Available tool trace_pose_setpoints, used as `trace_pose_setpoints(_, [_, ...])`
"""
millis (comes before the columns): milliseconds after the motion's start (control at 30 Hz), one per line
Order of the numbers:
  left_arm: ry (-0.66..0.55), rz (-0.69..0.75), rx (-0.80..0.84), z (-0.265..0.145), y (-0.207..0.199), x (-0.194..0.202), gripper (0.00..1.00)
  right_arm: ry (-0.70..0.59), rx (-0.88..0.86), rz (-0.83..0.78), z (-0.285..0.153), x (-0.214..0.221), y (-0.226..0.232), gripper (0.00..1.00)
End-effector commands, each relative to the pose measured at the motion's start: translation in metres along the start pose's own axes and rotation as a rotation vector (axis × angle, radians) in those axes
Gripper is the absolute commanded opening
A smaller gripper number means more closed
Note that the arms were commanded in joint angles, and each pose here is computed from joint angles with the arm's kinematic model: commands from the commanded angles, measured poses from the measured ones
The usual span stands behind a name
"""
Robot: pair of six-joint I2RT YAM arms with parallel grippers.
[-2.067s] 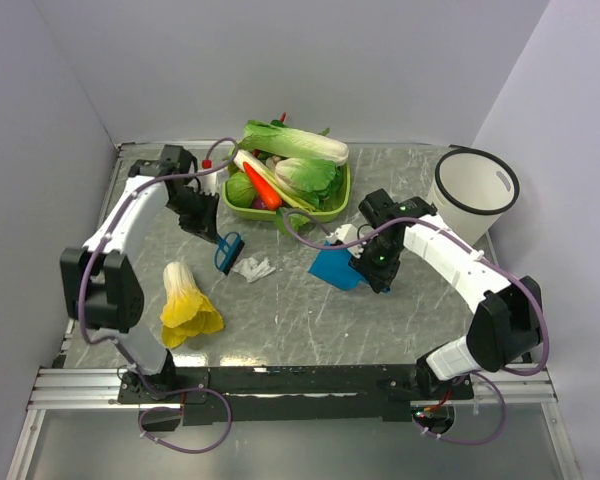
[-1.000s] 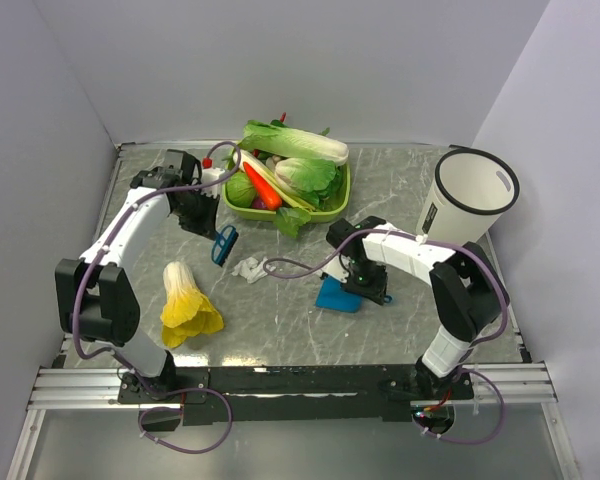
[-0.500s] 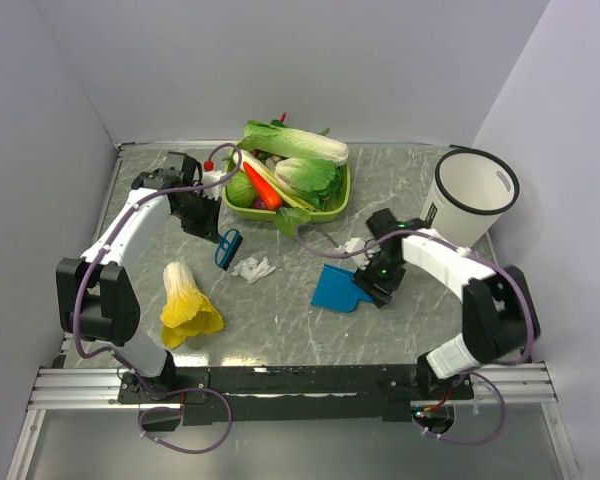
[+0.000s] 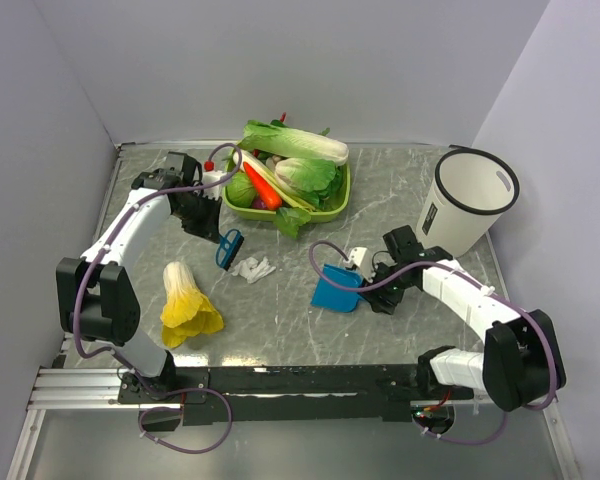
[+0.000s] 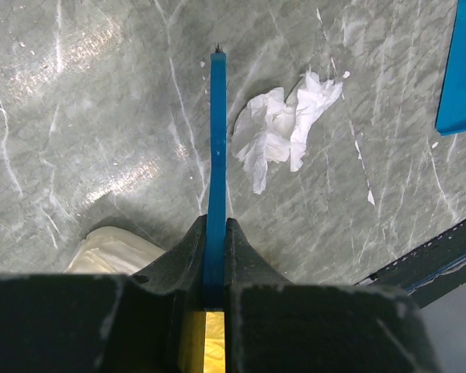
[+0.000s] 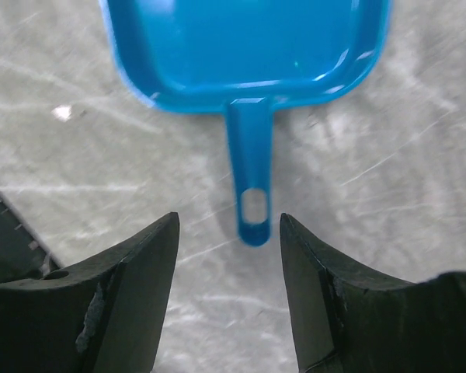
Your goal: Sweep away the paper scraps from the table
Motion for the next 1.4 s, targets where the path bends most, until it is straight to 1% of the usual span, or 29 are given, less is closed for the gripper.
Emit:
trace_pose_setpoints(0, [-0.006,-0.003,0.019,-0.001,-0.003,0.002,0.01,-0.018,0.051,-0.047,0.010,-0.001,-0.008,0.61])
trace_pose_setpoints(233, [-0.011,-0.004,0.018,-0.002,-0.004,0.003,0.01,0.011,0.107,-0.043,0.017,0.004,-0.012,0.59])
trace_pose_setpoints(333, [-0.008,-0.005,0.025,-0.002,-0.005,0.004,0.01,0.032,0.100,-0.034,0.020,0.005,-0.013,0.57])
trace_pose_setpoints(600, [0.001,-0.009,0.032,-0.001,-0.005,0.007,0.01,0.074,0.095,-0.057,0.026,0.008,-0.012,0.49])
trace_pose_setpoints(733, [0.009,-0.017,0.037,0.001,-0.005,0.010,0.01,0.094,0.082,-0.058,0.030,0.010,-0.010,0.43])
trace_pose_setpoints(867, [0.009,-0.018,0.042,0.001,-0.006,0.011,0.01,0.106,0.066,-0.059,0.033,0.008,-0.011,0.34])
trace_pose_setpoints(1100, [0.005,-0.025,0.051,0.000,-0.007,0.013,0.01,0.093,0.056,-0.079,0.024,-0.015,-0.015,0.18])
trace_pose_setpoints(1233, [-0.002,-0.028,0.050,-0.002,-0.008,0.013,0.01,0.123,0.030,-0.119,0.016,-0.030,-0.008,0.10])
trace_pose_setpoints(1300, [-0.010,-0.028,0.051,-0.004,-0.009,0.012,0.01,0.154,0.023,-0.163,0.012,-0.038,-0.001,0.08])
trace_pose_setpoints(1367, [-0.012,-0.032,0.054,-0.004,-0.010,0.013,0.01,0.192,0.023,-0.175,0.009,-0.040,0.003,0.06])
Point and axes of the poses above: each gripper's point midway between its finger pads, its own z axis out along the fingers, its own y axis along the line the jaws close on, x = y × z, the point moved 9 cm from there along -z, back along the fingers, and after that the axes turned 3 degrees about -z, right-handed, at the moved point
